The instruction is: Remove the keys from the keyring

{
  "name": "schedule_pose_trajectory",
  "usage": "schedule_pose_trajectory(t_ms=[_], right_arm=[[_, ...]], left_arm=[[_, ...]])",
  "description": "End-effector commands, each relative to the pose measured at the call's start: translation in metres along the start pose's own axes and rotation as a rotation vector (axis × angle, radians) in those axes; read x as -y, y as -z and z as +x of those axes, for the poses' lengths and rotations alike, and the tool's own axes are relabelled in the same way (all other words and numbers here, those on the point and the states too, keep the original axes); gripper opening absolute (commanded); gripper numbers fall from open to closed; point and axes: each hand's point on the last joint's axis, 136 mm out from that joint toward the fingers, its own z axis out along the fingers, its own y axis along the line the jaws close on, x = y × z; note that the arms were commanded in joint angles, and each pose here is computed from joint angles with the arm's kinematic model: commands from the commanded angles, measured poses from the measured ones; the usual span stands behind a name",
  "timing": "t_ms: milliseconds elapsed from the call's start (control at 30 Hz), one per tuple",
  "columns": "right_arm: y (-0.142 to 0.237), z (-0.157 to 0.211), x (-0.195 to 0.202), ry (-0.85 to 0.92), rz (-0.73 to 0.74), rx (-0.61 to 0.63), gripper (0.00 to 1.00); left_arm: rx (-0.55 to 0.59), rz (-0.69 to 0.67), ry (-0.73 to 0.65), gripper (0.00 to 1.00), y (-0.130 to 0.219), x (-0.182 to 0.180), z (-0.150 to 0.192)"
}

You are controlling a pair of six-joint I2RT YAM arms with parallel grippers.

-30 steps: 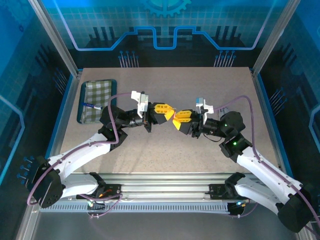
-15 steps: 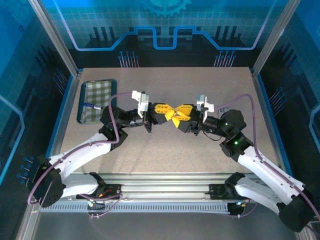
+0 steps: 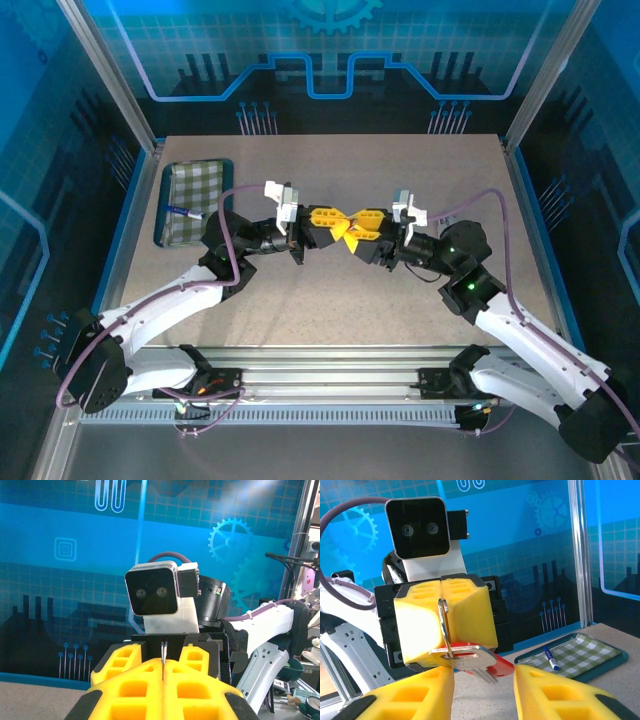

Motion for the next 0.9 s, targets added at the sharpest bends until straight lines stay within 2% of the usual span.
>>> schedule_pose_trajectory(t_ms=[0,100,133,200,233,400,533,700,833,867], right_arm=[[-0.002,-0.025,-0.014,0.040,-0.047,0.082,0.36],[-0.002,-0.023,-0.011,0.025,-0.036,0.078,0.22],[-0.002,-0.024,-0.011,0.022,-0.036,0.082,0.25],[0.000,-0.025,-0.012,0.020,-0.043,0.092,0.40],[0.000,-0.025,-0.011,0.021,-0.039,0.094,0.44],[0.002,-0.026,-0.010,0.044,-0.025,0.095,0.55],[0.003,-0.030,-0.017,0.059,-0.064,0.108,0.53],[0.005,-0.031,-0.028,0.056,-0.138,0.122,0.39],[0.006,-0.030,-0.034,0.046,-0.184,0.121,0.42],[0.005,-0.029,-0.033,0.043,-0.182,0.118,0.36]], left_arm=[[0.004,0.031,-0.004,0.00,0.001,0.005,0.000],[0.007,0.029,-0.006,0.00,0.002,0.005,0.000],[0.008,0.030,-0.008,0.00,0.002,0.005,0.000],[0.007,0.029,-0.004,0.00,0.002,0.005,0.000],[0.009,0.028,-0.004,0.00,0.002,0.005,0.001],[0.006,0.039,0.009,0.00,0.002,0.006,0.001],[0.005,0.038,0.019,0.00,0.002,0.006,0.002],[0.009,0.041,0.027,0.00,0.002,0.006,0.002],[0.011,0.042,0.028,0.00,0.002,0.005,0.001],[0.013,0.042,0.030,0.00,0.001,0.004,0.001]])
